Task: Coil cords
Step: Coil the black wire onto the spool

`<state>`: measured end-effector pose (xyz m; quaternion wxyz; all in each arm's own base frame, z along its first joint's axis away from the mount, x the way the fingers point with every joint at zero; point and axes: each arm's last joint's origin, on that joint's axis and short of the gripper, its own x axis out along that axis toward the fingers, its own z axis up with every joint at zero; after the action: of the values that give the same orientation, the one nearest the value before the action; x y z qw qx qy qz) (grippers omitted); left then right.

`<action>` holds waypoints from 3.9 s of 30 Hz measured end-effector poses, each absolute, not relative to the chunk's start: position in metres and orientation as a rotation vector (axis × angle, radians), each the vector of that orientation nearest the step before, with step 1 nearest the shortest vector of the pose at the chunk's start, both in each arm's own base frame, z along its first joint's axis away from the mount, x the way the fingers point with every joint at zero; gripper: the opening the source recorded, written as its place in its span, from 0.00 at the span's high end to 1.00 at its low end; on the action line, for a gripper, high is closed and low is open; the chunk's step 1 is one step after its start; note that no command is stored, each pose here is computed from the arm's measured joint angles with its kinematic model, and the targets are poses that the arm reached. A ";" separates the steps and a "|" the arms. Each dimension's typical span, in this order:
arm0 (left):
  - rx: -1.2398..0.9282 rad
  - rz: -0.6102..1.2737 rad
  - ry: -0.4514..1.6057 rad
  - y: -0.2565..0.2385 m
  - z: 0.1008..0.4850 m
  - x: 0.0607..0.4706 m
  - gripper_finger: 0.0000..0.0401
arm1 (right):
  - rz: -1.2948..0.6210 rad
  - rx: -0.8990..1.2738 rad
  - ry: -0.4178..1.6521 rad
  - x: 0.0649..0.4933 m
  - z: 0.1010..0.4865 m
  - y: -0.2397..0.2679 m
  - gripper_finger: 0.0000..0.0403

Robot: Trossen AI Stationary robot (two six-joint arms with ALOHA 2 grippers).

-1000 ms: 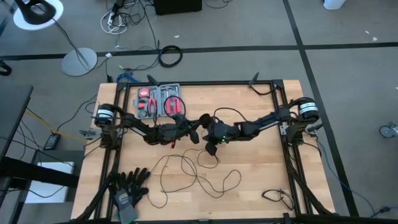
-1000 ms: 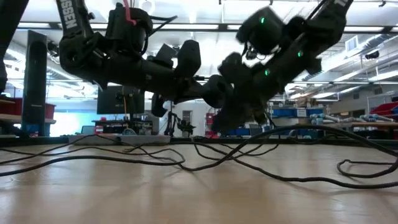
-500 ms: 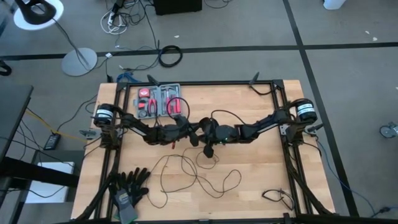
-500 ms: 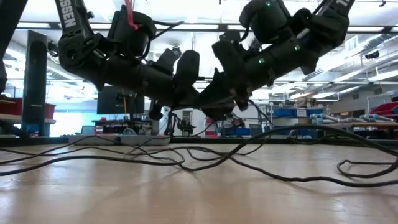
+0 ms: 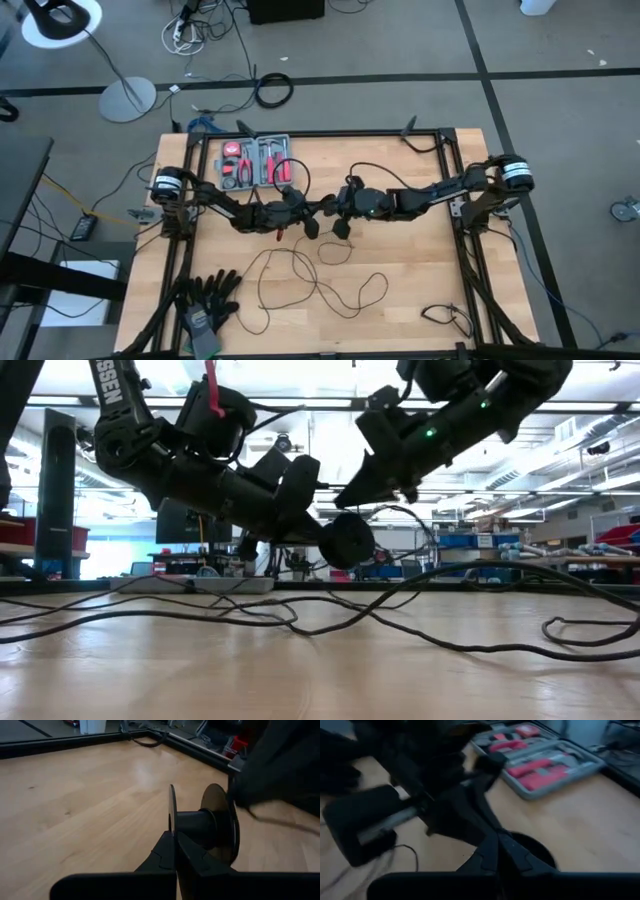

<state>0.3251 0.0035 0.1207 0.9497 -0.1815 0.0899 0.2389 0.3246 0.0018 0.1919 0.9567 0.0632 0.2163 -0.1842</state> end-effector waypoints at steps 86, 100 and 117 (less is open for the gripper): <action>-0.414 0.485 -0.020 0.006 0.156 0.282 1.00 | -0.413 0.041 0.622 0.314 0.146 -0.014 0.99; -0.426 0.493 -0.076 0.006 0.166 0.289 1.00 | -0.271 0.072 0.461 0.327 0.163 0.012 1.00; -0.305 0.540 0.175 -0.004 0.167 0.311 1.00 | -0.216 -0.006 0.397 0.347 0.195 0.018 1.00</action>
<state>0.3110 -0.0040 0.1674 0.9485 -0.1500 0.0861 0.2654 0.3475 0.0184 0.1951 0.9745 -0.0030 0.1969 -0.1070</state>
